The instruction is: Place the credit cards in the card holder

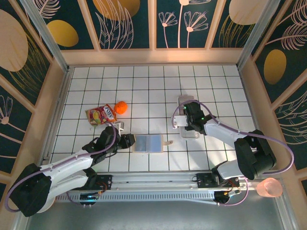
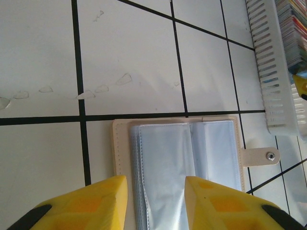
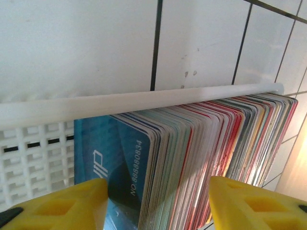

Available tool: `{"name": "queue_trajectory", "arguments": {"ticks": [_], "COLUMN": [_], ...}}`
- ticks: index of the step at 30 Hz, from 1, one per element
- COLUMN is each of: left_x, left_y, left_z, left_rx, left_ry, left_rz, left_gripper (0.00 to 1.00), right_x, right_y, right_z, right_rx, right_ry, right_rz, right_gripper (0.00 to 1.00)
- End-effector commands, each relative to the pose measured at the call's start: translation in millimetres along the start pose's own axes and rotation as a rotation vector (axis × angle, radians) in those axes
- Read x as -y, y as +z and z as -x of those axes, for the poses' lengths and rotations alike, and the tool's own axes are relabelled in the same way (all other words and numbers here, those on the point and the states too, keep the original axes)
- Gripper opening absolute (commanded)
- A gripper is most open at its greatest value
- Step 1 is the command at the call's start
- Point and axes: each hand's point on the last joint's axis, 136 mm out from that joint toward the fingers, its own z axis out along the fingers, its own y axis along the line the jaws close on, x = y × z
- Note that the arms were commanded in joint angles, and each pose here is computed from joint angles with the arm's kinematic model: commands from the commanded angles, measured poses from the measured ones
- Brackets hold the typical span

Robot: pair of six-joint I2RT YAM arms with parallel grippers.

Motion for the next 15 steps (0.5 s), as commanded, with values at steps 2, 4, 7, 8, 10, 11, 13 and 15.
{"name": "queue_trajectory", "arguments": {"ticks": [2,4,7,8,10,11,13,15], "left_x": [-2.5,-2.0,-2.2,-2.3,-1.9,-1.8,-2.2,-2.9], "left_y": [-1.6,-1.8,-1.4,-1.4,-1.4,-1.5,-1.6,-1.5], "left_z": [-5.0,-4.1,-4.6,-4.8,-5.3,-5.0,-5.6,-5.7], "left_rx": [-0.011,-0.009,-0.011,-0.012,-0.014,-0.013,-0.014,-0.014], "left_ry": [-0.003,-0.003,-0.005,-0.006,-0.006,-0.006,-0.007,-0.007], "left_rz": [0.004,0.003,0.003,0.003,0.001,0.0,0.0,0.002], "left_gripper": [0.35,0.35,0.35,0.35,0.34,0.34,0.34,0.34], "right_x": [7.8,6.9,5.8,5.4,4.9,4.9,4.6,4.2], "right_y": [-6.7,-8.0,-10.1,-10.4,-11.5,-12.2,-13.0,-13.6], "right_z": [-5.1,-5.1,-5.0,-5.6,-5.5,-5.5,-5.5,-5.0], "right_rx": [-0.017,-0.015,-0.012,-0.013,-0.01,-0.01,-0.007,-0.004], "right_ry": [0.008,0.009,0.01,0.011,0.011,0.01,0.011,0.012], "right_rz": [-0.026,-0.024,-0.021,-0.021,-0.021,-0.023,-0.023,-0.022], "right_gripper": [0.47,0.45,0.4,0.39,0.34,0.34,0.31,0.3]}}
